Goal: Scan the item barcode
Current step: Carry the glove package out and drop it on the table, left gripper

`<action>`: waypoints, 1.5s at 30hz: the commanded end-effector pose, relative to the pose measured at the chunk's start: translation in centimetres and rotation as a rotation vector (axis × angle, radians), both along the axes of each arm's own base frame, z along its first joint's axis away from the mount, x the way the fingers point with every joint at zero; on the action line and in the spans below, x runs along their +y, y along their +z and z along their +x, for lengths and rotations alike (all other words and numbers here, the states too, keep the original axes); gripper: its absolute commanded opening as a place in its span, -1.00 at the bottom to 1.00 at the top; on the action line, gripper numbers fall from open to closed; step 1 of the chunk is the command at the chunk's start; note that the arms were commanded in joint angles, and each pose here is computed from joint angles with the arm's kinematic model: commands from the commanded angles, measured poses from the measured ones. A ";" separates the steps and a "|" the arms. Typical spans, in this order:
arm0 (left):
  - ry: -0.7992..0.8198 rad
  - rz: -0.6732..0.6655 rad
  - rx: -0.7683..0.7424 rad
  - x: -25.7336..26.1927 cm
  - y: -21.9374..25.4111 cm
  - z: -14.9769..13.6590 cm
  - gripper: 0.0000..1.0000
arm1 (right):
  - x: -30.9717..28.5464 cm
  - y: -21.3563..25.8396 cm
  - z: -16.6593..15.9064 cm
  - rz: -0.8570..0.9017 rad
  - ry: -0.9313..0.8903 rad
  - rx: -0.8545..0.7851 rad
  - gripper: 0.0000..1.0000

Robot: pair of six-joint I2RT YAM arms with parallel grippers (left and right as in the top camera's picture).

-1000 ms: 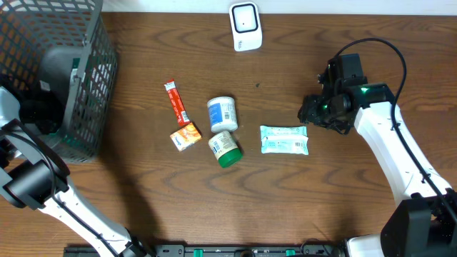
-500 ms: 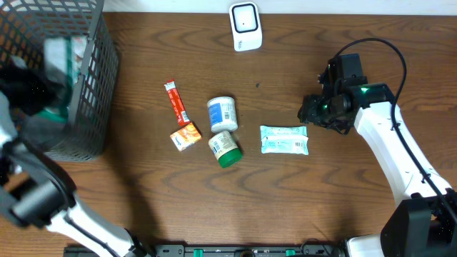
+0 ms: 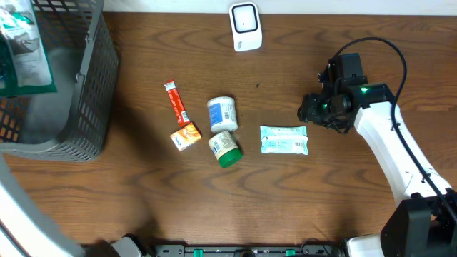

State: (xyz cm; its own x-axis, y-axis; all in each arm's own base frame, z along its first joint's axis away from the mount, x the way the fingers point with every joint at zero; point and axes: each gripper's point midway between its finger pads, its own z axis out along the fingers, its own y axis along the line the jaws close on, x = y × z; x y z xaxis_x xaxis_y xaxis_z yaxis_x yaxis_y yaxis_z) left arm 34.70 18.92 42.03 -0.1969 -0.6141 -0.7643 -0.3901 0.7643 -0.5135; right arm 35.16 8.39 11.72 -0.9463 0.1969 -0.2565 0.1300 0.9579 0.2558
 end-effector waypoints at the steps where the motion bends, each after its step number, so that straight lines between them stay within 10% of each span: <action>1: -0.061 0.006 -0.091 -5.3 4.2 -3.0 -0.85 | 0.4 -0.2 -0.1 -0.003 0.005 0.002 0.22; 26: -0.959 -0.222 0.593 -42.7 -16.2 -1.6 -0.86 | -15.4 5.2 -2.8 0.182 -0.379 -0.041 0.58; 45: -1.042 -0.111 0.950 -53.9 -33.6 -4.0 -0.66 | -15.3 5.2 -2.8 0.182 -0.374 -0.040 0.57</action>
State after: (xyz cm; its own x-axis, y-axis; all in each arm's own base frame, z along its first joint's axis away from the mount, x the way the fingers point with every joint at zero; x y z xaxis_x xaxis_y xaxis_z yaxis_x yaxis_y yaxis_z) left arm 30.41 -35.16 8.24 -0.9946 0.0975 -0.0364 0.1034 0.8839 -0.4562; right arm 32.20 -7.08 16.42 -0.7824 0.5879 -0.2057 0.4714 0.7748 0.4213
